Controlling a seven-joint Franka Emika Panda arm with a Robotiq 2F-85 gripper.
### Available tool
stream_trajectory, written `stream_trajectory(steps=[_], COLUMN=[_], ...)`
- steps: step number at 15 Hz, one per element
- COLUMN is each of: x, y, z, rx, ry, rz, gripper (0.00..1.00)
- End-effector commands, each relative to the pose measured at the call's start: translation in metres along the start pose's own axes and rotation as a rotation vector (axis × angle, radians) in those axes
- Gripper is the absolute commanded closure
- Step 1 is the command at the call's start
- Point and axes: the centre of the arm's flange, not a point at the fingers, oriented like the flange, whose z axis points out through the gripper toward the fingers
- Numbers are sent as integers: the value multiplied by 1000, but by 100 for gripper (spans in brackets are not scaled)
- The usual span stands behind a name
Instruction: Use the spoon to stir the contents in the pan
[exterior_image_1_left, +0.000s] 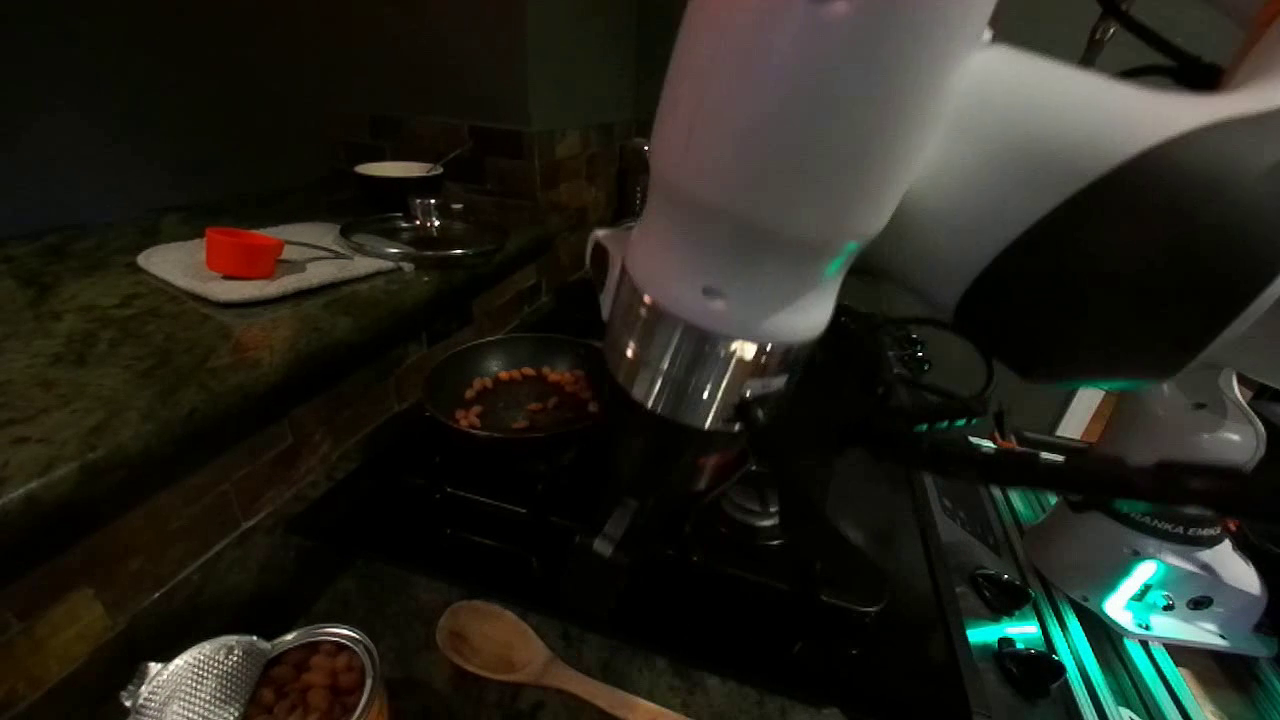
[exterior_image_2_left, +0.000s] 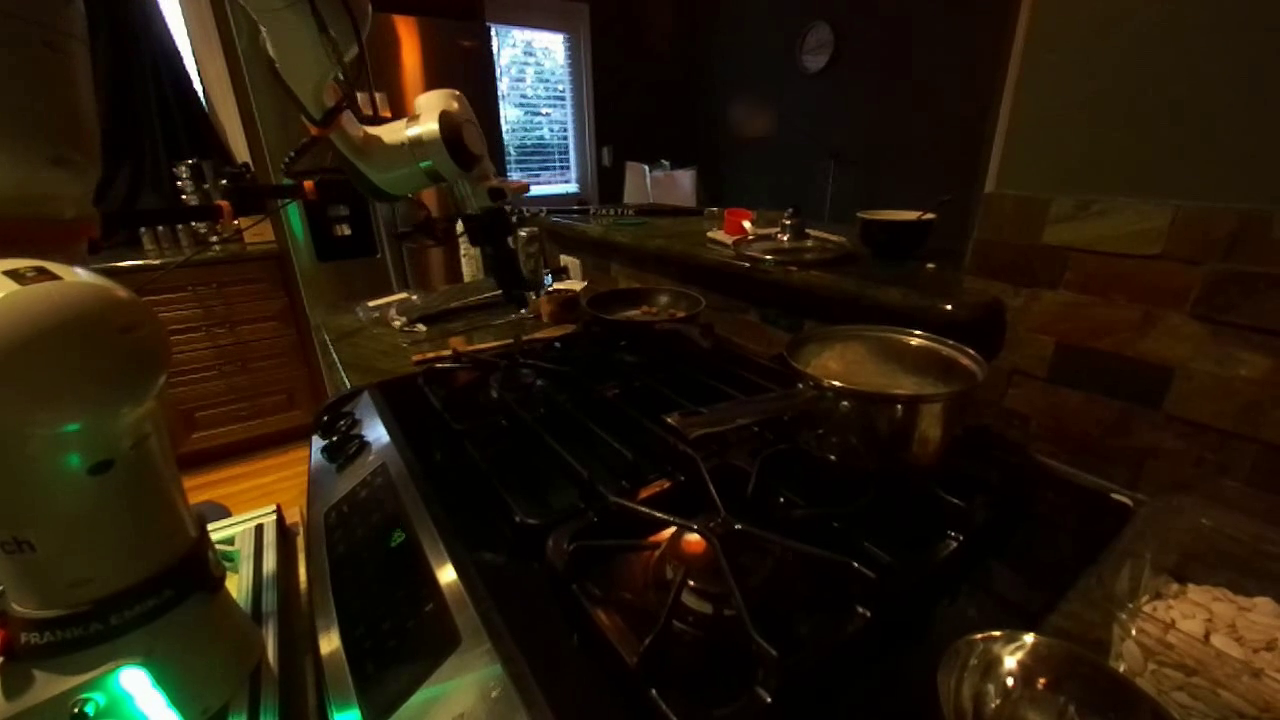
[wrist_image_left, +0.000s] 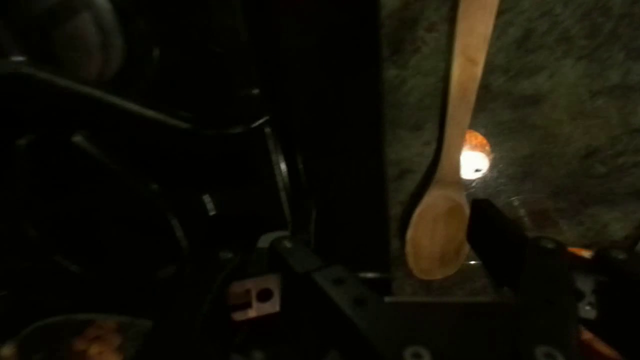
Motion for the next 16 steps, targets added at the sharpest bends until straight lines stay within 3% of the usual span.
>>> stream_trajectory(steps=[1,4,7,8,11,16], x=[-16,-38,-58,-27,-40,-46], y=[61,107,155,109,140,141], z=[-67,-104,-124,-111,-124,-121], rx=[-78,-46,59,-1,33,35], ry=[1,6,6,1,14,11], rz=[16,0,28,29,38,34], gripper=[0,0,0,0,0,0])
